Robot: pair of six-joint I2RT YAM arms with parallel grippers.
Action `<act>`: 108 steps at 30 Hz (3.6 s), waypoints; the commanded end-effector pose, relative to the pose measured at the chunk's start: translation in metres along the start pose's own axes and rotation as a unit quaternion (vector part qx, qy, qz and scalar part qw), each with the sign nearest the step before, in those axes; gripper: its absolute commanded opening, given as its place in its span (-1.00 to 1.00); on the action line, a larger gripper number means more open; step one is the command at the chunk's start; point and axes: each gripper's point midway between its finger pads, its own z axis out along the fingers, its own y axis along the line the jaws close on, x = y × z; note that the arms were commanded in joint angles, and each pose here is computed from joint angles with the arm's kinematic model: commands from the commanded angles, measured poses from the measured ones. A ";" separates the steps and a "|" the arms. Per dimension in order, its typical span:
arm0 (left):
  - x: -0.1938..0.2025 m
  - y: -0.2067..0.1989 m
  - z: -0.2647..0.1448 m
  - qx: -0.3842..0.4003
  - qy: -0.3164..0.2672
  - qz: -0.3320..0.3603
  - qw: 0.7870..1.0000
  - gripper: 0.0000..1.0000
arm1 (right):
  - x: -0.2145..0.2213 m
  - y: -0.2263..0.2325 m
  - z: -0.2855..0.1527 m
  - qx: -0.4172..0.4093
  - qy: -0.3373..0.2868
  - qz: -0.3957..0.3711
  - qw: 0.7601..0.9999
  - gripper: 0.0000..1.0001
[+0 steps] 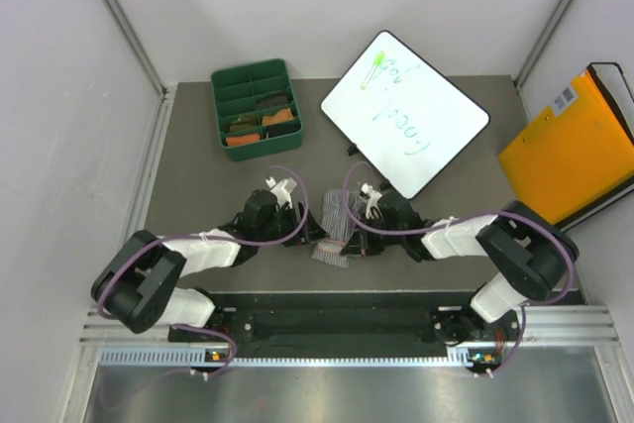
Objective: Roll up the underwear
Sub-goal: Roll the underwear to the center of the board.
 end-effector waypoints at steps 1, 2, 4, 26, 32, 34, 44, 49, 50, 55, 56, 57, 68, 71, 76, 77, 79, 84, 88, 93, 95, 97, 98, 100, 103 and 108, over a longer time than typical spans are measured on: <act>-0.001 0.004 -0.006 -0.004 -0.014 0.043 0.999 0.35 | 0.003 -0.031 -0.001 0.064 0.024 0.053 0.996 -1.00; 0.001 0.005 -0.006 0.000 -0.009 0.050 0.999 0.34 | 0.007 -0.035 -0.001 0.068 0.035 0.061 0.995 -1.00; 0.007 0.003 -0.002 0.016 0.005 0.055 0.998 0.33 | 0.006 -0.034 0.001 0.065 0.043 0.067 0.995 -1.00; 0.046 0.027 0.019 -0.013 0.117 -0.038 0.992 -1.00 | -0.045 0.017 -0.047 0.083 -0.045 -0.197 0.976 0.35; 0.054 0.032 0.017 -0.036 0.168 -0.035 0.984 -1.00 | -0.032 0.059 -0.038 0.074 -0.101 -0.400 0.908 0.39; 0.055 0.032 0.018 -0.037 0.178 -0.034 0.983 -1.00 | -0.018 0.068 -0.031 0.079 -0.098 -0.449 0.885 0.39; 0.061 0.032 0.019 -0.030 0.196 -0.048 0.979 -1.00 | 0.008 0.041 0.002 0.131 -0.061 -0.529 0.836 0.36; 0.064 0.032 0.019 -0.027 0.204 -0.045 0.978 -1.00 | 0.009 0.011 0.004 0.191 -0.042 -0.538 0.820 0.28; 0.065 0.031 0.019 -0.024 0.207 -0.046 0.977 -1.00 | 0.009 0.007 0.005 0.198 -0.039 -0.538 0.818 0.26; 0.062 0.027 0.018 -0.013 0.205 -0.036 0.978 -1.00 | 0.020 -0.011 0.012 0.223 -0.001 -0.527 0.820 -0.34; 0.061 0.026 0.018 -0.012 0.204 -0.034 0.978 -1.00 | 0.025 -0.013 0.015 0.217 0.012 -0.525 0.823 -0.37; 0.062 0.026 0.018 -0.009 0.205 -0.032 0.978 -1.00 | 0.027 -0.016 0.017 0.215 0.019 -0.519 0.827 -0.38; 0.021 0.019 0.007 -0.009 0.132 -0.019 0.991 0.17 | 0.061 0.017 0.015 0.088 0.118 -0.443 0.884 -1.00; 0.003 0.025 -0.006 -0.033 0.085 -0.008 0.996 0.32 | 0.062 0.034 0.008 0.052 0.146 -0.385 0.910 -1.00; 0.000 0.029 -0.026 -0.054 0.036 0.019 0.998 0.30 | 0.059 0.054 0.005 0.004 0.178 -0.302 0.936 -1.00; 0.000 0.029 -0.028 -0.051 0.029 0.022 0.998 0.30 | 0.056 0.055 0.004 -0.016 0.187 -0.277 0.943 -1.00; 0.000 0.029 -0.034 -0.045 0.006 0.034 0.998 0.29 | 0.052 0.058 0.004 -0.030 0.191 -0.240 0.951 -1.00; 0.004 0.010 -0.047 0.008 -0.036 0.065 0.997 0.29 | 0.038 0.057 0.003 -0.069 0.209 -0.144 0.965 -1.00; -0.001 -0.013 -0.052 0.060 -0.079 0.095 0.991 0.30 | 0.035 0.051 0.006 -0.086 0.232 -0.095 0.964 -1.00; -0.006 -0.034 -0.054 0.101 -0.122 0.135 0.978 0.33 | 0.027 0.036 0.009 -0.082 0.236 -0.063 0.966 -1.00; -0.004 -0.039 -0.052 0.112 -0.121 0.141 0.976 0.33 | 0.020 0.029 0.008 -0.083 0.232 -0.047 0.968 -1.00; -0.003 -0.042 -0.047 0.119 -0.120 0.148 0.975 0.33 | 0.015 0.023 0.009 -0.083 0.232 -0.033 0.968 -1.00; -0.001 -0.042 -0.043 0.117 -0.118 0.152 0.974 0.34 | 0.013 0.021 0.009 -0.084 0.231 -0.035 0.969 -1.00; 0.002 -0.039 -0.034 0.113 -0.106 0.152 0.976 0.33 | 0.010 0.018 0.010 -0.084 0.234 -0.028 0.968 -1.00; 0.006 -0.040 -0.023 0.119 -0.094 0.153 0.977 0.31 | 0.004 0.016 0.013 -0.090 0.234 -0.028 0.968 -1.00; 0.014 -0.034 -0.008 0.111 -0.074 0.148 0.980 0.01 | -0.004 0.009 0.017 -0.092 0.233 -0.016 0.968 -1.00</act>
